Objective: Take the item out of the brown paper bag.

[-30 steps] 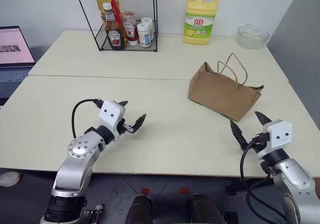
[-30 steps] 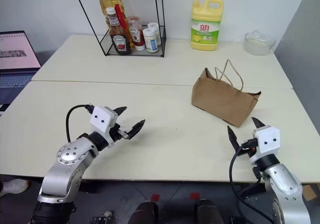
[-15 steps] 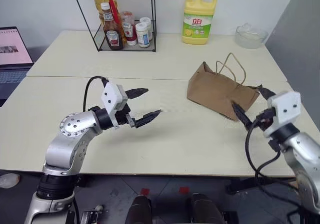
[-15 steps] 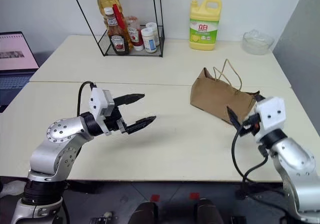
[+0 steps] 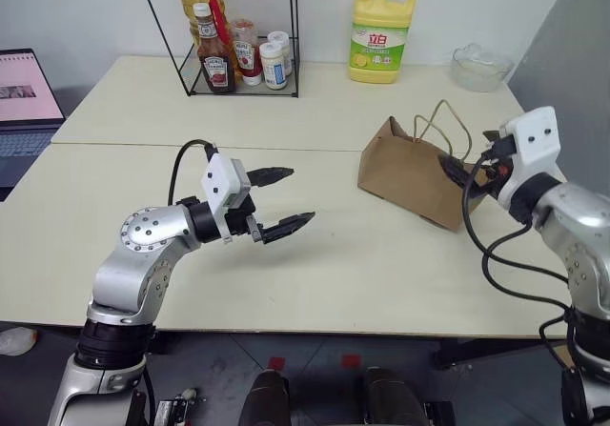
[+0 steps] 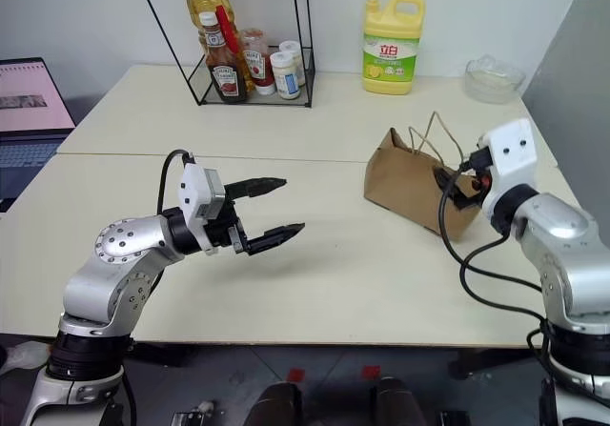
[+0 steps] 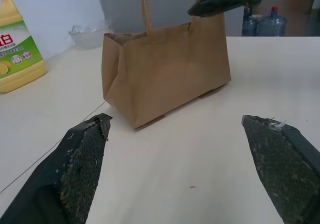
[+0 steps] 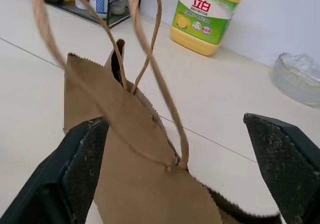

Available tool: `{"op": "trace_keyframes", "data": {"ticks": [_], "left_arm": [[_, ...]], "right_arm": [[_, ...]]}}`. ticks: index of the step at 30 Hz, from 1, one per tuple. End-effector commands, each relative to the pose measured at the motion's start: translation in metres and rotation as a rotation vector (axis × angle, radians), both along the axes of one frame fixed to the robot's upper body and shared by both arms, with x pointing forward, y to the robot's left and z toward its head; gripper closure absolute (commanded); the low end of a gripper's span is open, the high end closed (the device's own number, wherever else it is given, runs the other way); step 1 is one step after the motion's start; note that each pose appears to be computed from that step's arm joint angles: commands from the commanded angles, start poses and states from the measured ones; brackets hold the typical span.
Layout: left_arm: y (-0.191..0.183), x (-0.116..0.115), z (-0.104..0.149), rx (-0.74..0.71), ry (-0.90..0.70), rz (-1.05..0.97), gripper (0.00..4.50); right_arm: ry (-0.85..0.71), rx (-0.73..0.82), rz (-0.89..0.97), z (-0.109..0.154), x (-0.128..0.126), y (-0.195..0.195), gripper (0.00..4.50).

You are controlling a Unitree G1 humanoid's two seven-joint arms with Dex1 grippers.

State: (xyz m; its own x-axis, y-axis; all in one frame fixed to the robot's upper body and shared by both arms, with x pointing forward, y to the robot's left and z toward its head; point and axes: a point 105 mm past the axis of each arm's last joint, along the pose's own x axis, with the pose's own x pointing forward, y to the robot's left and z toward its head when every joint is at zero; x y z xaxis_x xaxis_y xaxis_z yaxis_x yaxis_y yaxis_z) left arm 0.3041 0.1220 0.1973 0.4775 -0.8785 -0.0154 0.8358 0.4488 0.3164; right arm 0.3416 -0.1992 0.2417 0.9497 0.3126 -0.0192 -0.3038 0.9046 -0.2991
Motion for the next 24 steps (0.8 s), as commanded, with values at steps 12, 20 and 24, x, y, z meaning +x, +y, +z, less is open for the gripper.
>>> {"op": "trace_keyframes", "data": {"ticks": [12,20,24], "left_arm": [[0.001,-0.001,0.011,-0.002,-0.058,-0.007,0.00],[0.002,-0.002,0.008,0.005,-0.057,-0.003,0.00],[0.005,-0.001,0.008,0.007,-0.054,0.010,0.00]], "right_arm": [[0.009,0.059,0.062,0.037,0.010,0.016,0.62],[0.042,0.023,0.075,0.040,0.013,0.024,3.60],[0.040,0.000,0.080,0.045,0.015,0.024,4.46]]}}
